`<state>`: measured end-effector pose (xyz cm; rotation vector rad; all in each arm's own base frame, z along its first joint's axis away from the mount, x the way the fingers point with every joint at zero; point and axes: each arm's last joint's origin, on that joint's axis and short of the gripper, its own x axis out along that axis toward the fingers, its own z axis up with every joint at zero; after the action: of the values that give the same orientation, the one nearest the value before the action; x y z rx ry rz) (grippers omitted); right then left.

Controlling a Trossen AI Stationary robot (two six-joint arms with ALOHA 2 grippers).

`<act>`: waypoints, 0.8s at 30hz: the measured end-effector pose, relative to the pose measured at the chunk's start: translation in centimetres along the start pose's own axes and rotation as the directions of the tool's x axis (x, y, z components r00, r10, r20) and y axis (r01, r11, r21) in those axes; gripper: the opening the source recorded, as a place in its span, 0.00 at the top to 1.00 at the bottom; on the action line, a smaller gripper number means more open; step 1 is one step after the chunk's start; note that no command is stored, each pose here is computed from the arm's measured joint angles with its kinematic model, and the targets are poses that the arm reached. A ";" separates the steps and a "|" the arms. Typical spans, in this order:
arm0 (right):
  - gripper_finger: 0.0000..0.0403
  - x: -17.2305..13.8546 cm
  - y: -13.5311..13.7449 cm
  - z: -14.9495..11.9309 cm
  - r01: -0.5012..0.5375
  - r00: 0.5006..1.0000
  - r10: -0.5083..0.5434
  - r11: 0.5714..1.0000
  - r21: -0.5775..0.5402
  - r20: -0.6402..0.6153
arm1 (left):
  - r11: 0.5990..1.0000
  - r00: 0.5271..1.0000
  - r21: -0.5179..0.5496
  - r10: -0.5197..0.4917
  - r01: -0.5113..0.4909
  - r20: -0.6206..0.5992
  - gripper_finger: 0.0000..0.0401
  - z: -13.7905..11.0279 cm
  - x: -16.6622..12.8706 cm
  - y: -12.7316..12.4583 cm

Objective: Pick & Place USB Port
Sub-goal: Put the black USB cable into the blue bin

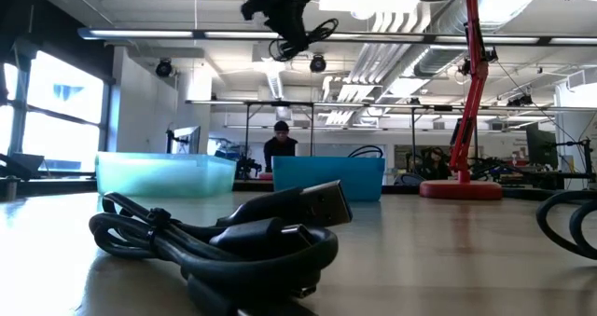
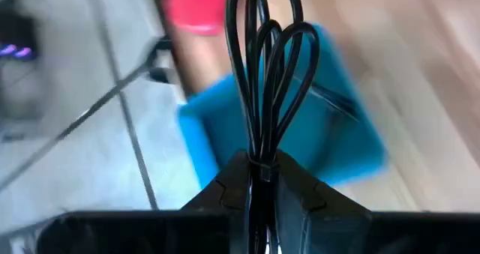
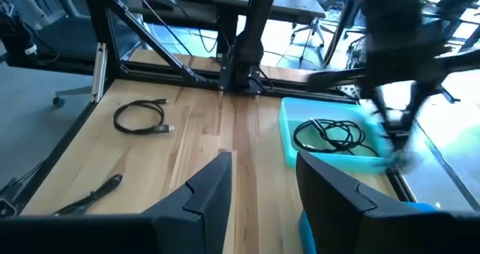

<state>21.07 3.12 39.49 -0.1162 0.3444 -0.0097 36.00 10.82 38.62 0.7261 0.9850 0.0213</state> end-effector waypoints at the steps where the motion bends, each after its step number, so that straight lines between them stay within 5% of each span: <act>1: 0.65 0.0 0.0 0.0 0.000 1.000 0.000 1.000 0.000 -0.003 | 0.999 1.000 -0.053 0.015 -0.014 0.016 0.93 -0.5 0.1 0.8; 8: 0.65 0.0 -0.1 -0.4 0.037 0.998 -0.037 0.999 -0.009 -0.041 | 0.923 0.996 -0.385 0.034 -0.001 0.080 0.93 -4.6 1.9 4.8; 13: 0.65 0.0 -0.1 -0.6 0.046 0.997 -0.047 0.999 -0.021 -0.062 | 0.832 0.980 -0.535 -0.050 0.147 0.192 0.93 -6.6 4.6 6.1; 17: 0.65 0.0 -0.1 -0.7 0.044 0.996 -0.047 0.998 -0.038 -0.073 | 0.753 0.942 -0.586 -0.133 0.297 0.307 0.93 -6.9 7.6 6.3; 24: 0.65 0.0 -0.1 -0.9 0.052 0.994 -0.057 0.997 -0.049 -0.094 | 0.727 0.942 -0.603 -0.205 0.328 0.266 0.93 -7.3 11.8 5.4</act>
<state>20.74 2.87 38.66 -0.1718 0.4372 -0.0615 38.77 22.87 30.30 -0.0597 0.8206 0.0362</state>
